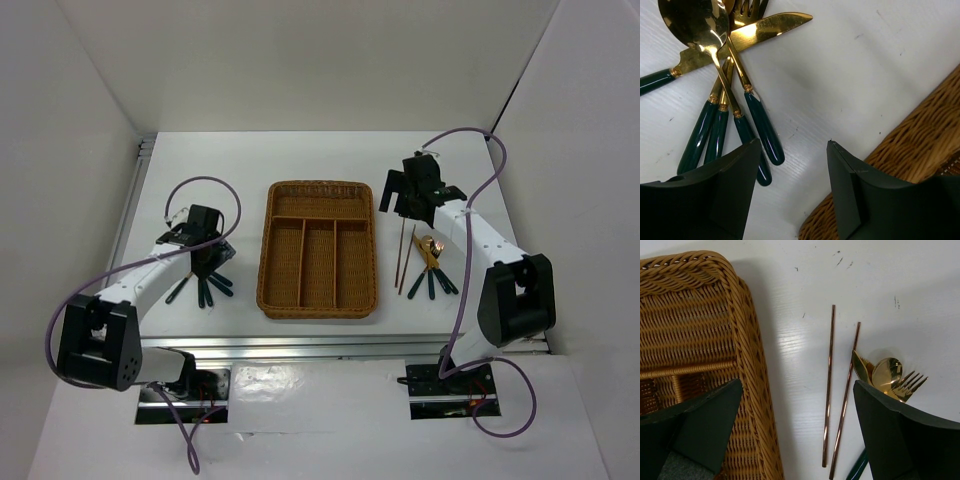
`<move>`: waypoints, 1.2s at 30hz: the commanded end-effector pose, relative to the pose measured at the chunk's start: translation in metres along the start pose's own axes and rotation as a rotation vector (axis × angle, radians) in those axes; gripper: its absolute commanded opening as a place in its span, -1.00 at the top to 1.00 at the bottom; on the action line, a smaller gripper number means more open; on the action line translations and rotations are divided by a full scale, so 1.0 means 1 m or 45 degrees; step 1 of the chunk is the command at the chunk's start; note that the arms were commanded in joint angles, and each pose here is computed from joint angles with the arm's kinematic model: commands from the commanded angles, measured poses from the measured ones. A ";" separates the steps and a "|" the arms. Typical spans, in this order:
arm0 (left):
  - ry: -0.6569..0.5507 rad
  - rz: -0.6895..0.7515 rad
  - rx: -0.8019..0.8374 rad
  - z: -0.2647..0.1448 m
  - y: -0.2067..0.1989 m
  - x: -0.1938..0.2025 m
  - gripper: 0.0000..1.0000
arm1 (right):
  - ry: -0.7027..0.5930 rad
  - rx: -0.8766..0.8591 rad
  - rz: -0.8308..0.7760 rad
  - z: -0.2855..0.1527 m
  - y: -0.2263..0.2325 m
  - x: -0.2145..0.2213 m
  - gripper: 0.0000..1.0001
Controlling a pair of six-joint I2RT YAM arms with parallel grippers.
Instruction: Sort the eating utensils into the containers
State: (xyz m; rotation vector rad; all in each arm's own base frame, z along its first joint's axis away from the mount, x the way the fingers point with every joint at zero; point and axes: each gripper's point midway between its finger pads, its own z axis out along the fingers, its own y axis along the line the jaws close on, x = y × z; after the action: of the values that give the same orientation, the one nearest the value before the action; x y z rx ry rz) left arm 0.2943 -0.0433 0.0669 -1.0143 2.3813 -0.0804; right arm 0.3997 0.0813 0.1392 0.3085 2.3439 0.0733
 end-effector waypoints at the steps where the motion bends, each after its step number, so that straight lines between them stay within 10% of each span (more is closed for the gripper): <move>1: -0.038 -0.058 -0.018 0.011 -0.004 -0.006 -0.37 | -0.069 -0.010 0.022 0.001 0.004 -0.019 -1.00; 36: 0.036 -0.087 -0.210 0.040 0.025 0.018 -0.21 | -0.036 0.061 0.010 0.008 -0.005 -0.012 -1.00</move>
State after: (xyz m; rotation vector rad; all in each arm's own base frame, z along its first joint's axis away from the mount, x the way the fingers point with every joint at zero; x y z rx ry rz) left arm 0.2931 -0.0368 0.0241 -1.1401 2.4162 0.0363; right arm 0.4004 0.0767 0.1270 0.3208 2.3685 0.0291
